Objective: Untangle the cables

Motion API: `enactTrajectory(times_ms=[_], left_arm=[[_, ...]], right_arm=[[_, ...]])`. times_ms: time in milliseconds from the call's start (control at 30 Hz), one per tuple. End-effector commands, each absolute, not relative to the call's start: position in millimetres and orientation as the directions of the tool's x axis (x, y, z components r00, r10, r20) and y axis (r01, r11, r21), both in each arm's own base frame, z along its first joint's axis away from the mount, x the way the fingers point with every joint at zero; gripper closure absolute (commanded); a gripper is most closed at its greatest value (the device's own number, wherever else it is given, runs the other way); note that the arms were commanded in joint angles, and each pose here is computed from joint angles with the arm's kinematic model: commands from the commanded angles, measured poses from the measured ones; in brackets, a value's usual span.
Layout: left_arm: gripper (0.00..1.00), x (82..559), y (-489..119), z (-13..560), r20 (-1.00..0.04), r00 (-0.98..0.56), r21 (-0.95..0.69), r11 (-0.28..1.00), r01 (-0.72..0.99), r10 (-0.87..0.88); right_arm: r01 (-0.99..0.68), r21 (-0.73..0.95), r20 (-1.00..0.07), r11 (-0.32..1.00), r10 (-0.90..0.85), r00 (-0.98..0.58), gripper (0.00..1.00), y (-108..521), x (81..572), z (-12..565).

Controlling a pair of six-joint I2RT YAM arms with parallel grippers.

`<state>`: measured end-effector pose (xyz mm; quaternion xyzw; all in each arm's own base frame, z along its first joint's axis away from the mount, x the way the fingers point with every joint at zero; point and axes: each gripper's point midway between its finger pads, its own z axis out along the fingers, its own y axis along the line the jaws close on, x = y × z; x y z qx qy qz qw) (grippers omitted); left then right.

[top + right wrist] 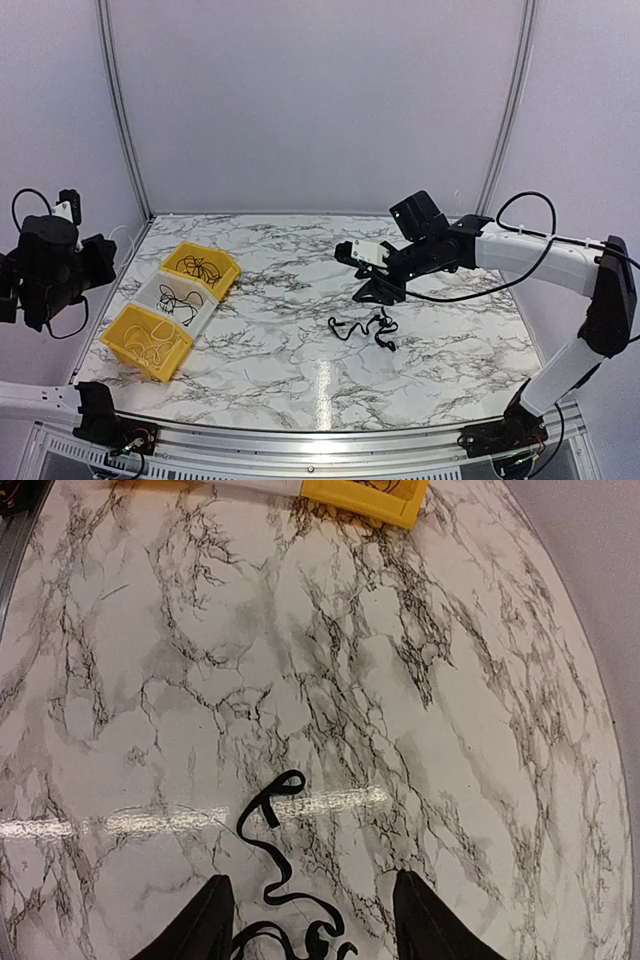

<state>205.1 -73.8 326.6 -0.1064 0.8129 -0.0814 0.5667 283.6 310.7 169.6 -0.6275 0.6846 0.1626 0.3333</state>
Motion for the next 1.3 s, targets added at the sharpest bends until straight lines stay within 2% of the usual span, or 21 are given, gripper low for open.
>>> enactTrajectory(times_ms=[0,200,333,500,700,867,933,967,1133,1267], left_arm=[[1.0,185.5,-22.7,301.0,-0.883,-0.344,-0.231,0.934,-0.272,-0.318],[1.0,180.4,-5.8,273.0,-0.875,-0.324,-0.232,0.899,-0.372,-0.36],[1.0,182.9,-4.8,247.9,-0.875,-0.351,-0.166,0.888,-0.43,-0.333],[0.99,187.8,-3.4,211.8,-0.847,-0.45,-0.022,0.863,-0.504,-0.284],[0.91,200.7,-16.1,167.3,-0.766,-0.578,0.057,0.866,-0.497,-0.281],[0.9,214.1,-30.2,124.1,-0.673,-0.637,-0.025,0.873,-0.487,-0.375],[0.96,219.7,-32.0,109.8,-0.654,-0.636,-0.064,0.868,-0.493,-0.41],[1.0,222.5,-33.2,104.3,-0.649,-0.632,-0.081,0.865,-0.495,-0.423],[1.0,226.4,-31.7,82.3,-0.617,-0.651,-0.074,0.856,-0.512,-0.443],[1.0,233.1,-37.7,91.4,-0.62,-0.658,-0.084,0.87,-0.485,-0.427]], right_arm=[[-0.97,-0.193,-0.667,0.15,-0.745,0.017,0.45,313.3,284.5,165.7],[-0.972,-0.183,-0.663,0.148,-0.749,0.011,0.45,313.3,283.8,161.8],[-0.973,-0.176,-0.661,0.149,-0.75,0.004,0.45,312.6,282.5,160.9],[-0.975,-0.17,-0.662,0.146,-0.749,0.003,0.45,313.3,281.5,160.2],[-0.977,-0.164,-0.661,0.139,-0.75,0.005,0.45,313.2,279.6,158.5],[-0.978,-0.157,-0.66,0.135,-0.751,0.003,0.45,312.3,277.8,156.3],[-0.979,-0.154,-0.661,0.133,-0.751,0.002,0.45,312.4,276.7,155.8],[-0.979,-0.153,-0.661,0.132,-0.75,0.002,0.45,312.3,276.4,155.4],[-0.981,-0.15,-0.657,0.125,-0.754,0.005,0.45,312.7,275.1,152.8],[-0.979,-0.154,-0.658,0.133,-0.753,0.002,0.46,312.1,276.3,155.2]])
